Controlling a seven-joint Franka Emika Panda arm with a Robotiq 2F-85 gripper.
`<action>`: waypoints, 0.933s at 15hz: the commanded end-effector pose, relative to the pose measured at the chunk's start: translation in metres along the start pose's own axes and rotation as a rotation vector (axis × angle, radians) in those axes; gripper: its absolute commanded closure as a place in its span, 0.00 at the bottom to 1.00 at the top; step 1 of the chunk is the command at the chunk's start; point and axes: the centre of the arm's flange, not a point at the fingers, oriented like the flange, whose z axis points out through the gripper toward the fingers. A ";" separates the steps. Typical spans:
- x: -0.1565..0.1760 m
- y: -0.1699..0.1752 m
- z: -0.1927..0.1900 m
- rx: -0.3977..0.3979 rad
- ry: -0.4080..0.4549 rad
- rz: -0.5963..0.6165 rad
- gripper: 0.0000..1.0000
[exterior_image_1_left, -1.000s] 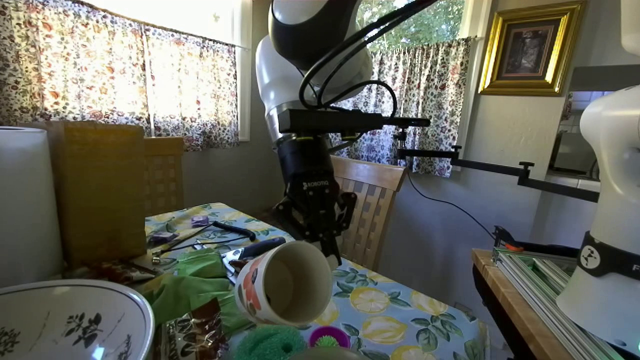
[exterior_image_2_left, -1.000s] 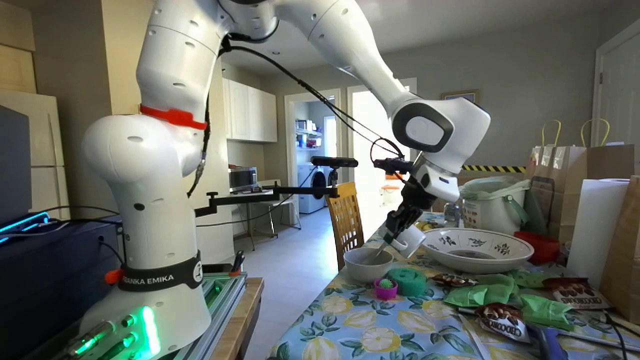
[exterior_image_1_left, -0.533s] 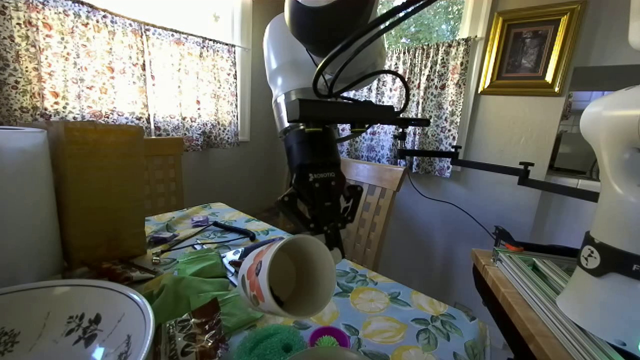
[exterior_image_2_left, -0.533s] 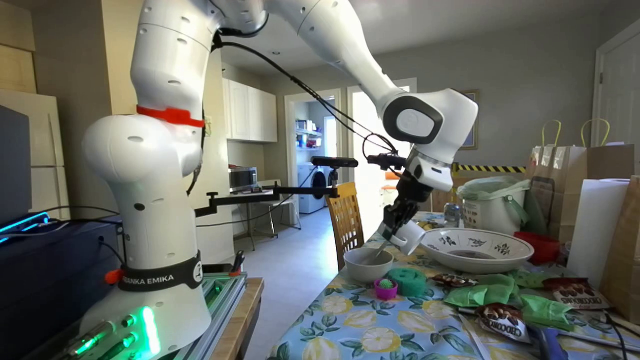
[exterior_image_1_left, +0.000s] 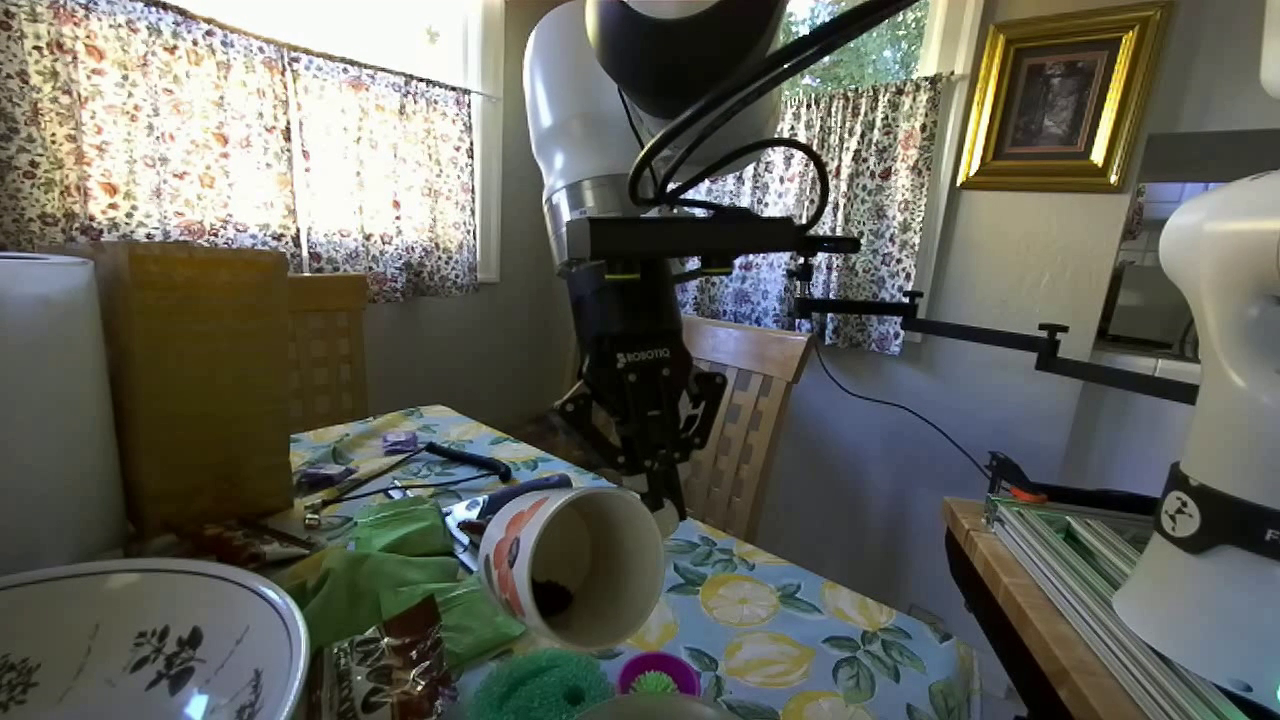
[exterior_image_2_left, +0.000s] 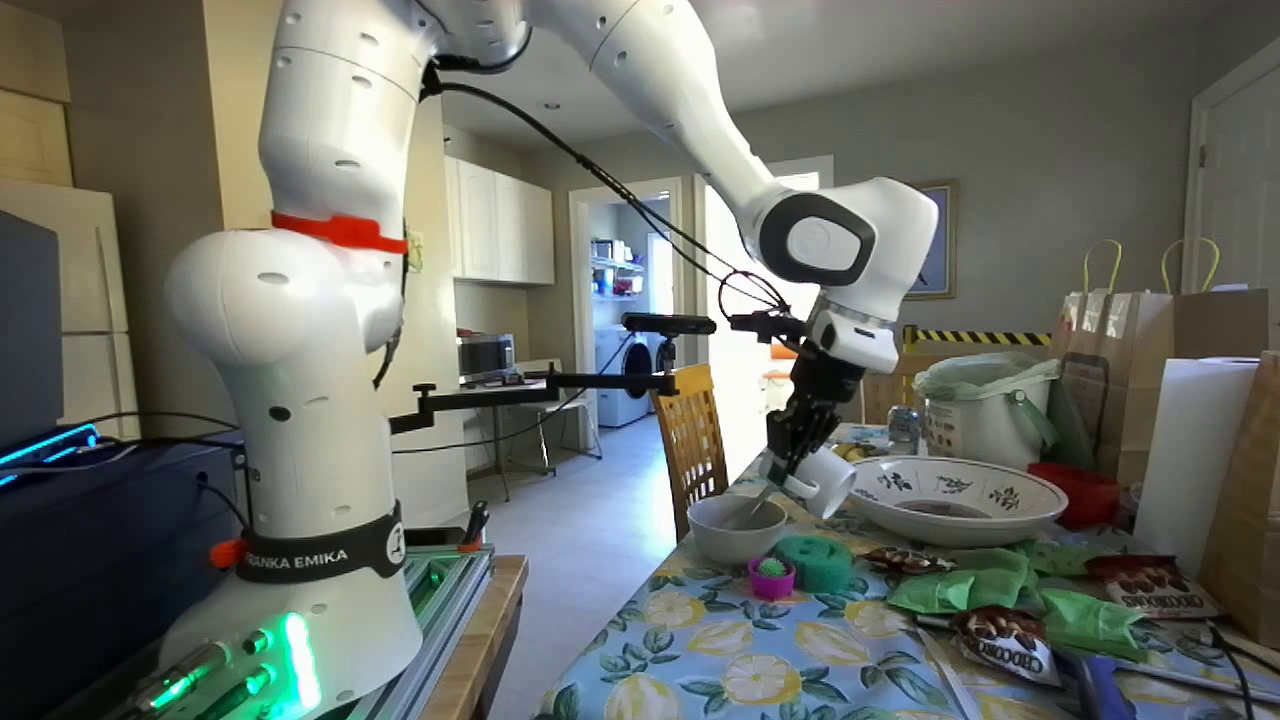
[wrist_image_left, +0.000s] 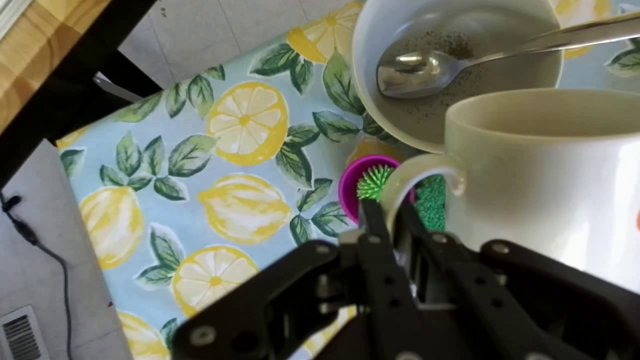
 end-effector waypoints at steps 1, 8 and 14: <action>-0.022 0.007 -0.008 0.004 0.068 0.014 0.97; -0.045 0.013 -0.012 0.013 0.158 0.015 0.97; -0.063 0.022 -0.008 0.020 0.218 0.012 0.97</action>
